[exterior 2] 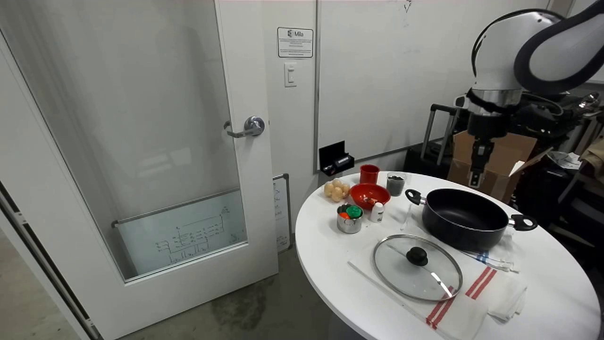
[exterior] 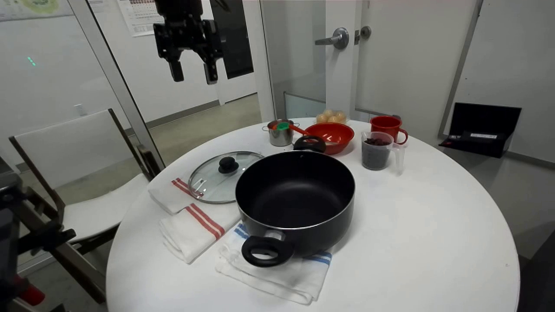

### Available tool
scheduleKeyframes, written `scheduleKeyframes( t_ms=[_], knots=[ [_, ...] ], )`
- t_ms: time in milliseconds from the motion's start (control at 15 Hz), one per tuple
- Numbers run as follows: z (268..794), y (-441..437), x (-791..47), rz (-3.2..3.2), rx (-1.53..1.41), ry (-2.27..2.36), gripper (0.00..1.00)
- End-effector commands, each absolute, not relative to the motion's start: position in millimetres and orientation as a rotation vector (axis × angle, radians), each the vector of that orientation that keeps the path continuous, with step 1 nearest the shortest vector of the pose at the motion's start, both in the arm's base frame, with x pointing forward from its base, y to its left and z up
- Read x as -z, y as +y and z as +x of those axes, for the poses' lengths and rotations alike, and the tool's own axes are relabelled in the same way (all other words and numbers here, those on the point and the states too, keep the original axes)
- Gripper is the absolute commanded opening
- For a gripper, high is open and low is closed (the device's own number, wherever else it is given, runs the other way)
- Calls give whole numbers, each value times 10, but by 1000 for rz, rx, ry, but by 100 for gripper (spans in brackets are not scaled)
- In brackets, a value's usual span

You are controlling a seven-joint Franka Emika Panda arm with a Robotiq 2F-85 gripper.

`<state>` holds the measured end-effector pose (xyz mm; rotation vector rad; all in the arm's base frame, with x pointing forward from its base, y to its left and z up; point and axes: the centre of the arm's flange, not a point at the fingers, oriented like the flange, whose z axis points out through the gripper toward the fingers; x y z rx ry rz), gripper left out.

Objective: Put the glass lid on the black pot

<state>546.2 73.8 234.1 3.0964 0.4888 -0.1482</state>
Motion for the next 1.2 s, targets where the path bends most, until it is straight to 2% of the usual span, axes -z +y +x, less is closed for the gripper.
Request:
scheduleKeyframes(
  t_ms=[0,1133],
  knots=[
    [5876,907,-1907,3083,160,560,100],
    [6204,1344,-301,3067,189,590,100]
  ],
)
